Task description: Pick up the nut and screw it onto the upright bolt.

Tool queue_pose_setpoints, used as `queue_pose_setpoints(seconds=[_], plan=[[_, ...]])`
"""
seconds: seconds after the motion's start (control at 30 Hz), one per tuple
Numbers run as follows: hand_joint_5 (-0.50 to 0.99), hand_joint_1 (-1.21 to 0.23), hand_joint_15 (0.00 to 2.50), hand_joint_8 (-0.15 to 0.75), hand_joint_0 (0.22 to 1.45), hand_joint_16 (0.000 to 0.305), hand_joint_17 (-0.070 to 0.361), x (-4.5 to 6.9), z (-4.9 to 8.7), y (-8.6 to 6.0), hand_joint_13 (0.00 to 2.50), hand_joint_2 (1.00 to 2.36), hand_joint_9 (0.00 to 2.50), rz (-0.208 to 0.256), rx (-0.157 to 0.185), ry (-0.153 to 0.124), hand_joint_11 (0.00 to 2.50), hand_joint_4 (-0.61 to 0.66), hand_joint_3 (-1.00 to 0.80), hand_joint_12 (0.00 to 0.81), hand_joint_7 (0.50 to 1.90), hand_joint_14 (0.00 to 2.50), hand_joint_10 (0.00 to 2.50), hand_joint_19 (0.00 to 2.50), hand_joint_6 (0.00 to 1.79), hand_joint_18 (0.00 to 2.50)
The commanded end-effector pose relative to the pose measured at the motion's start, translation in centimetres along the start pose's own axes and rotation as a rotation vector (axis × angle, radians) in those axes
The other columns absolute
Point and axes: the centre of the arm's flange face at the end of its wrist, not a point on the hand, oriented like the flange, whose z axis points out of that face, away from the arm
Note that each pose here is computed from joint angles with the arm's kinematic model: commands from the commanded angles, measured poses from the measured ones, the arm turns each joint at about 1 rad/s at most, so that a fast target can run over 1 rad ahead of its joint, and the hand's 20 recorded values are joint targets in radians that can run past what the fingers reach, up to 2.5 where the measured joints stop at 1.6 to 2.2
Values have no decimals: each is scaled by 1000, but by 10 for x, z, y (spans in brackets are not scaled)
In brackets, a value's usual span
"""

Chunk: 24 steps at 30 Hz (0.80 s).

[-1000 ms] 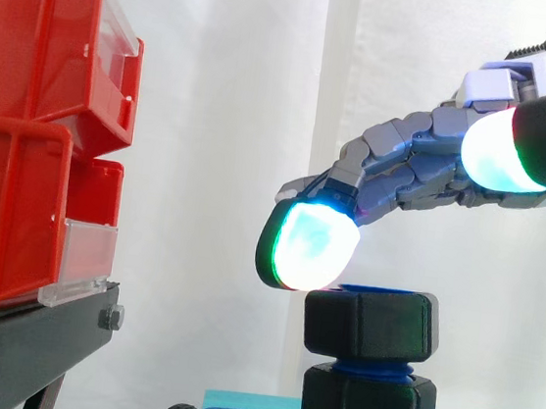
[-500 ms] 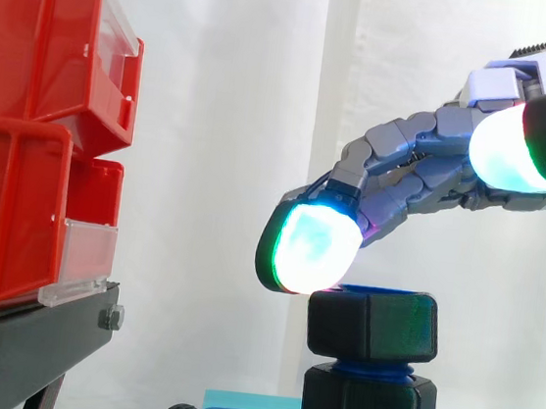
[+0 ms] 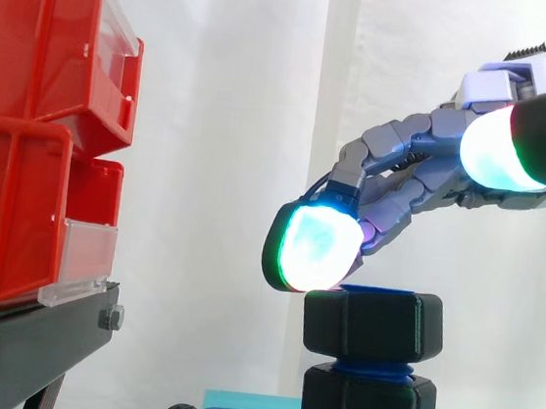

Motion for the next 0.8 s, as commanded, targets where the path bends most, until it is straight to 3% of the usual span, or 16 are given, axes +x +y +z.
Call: queue_pose_setpoints(seconds=[0.0, 0.1, 0.5, 0.77], plan=[[-95, -233, 0, 284, 446, 58, 130, -2, -1, -4, 212, 1000, 631, -45, 0, -4, 0, 230, -500, 407, 783, 0, 0, 0, 503, 33], [-76, -234, 0, 286, 447, 57, 128, -3, -2, -9, 245, 1000, 679, -74, 5, -4, 0, 263, -500, 406, 793, 0, 0, 0, 503, 56], [-10, -270, 0, 266, 470, 50, 112, -6, -9, -26, 434, 1000, 952, -74, 12, 4, 0, 293, -500, 371, 858, 0, 0, 0, 504, 264], [-68, -289, 0, 274, 468, 52, 116, -6, -9, -24, 383, 1000, 833, -71, 7, 10, 0, 260, -500, 384, 765, 0, 0, 9, 503, 251]])
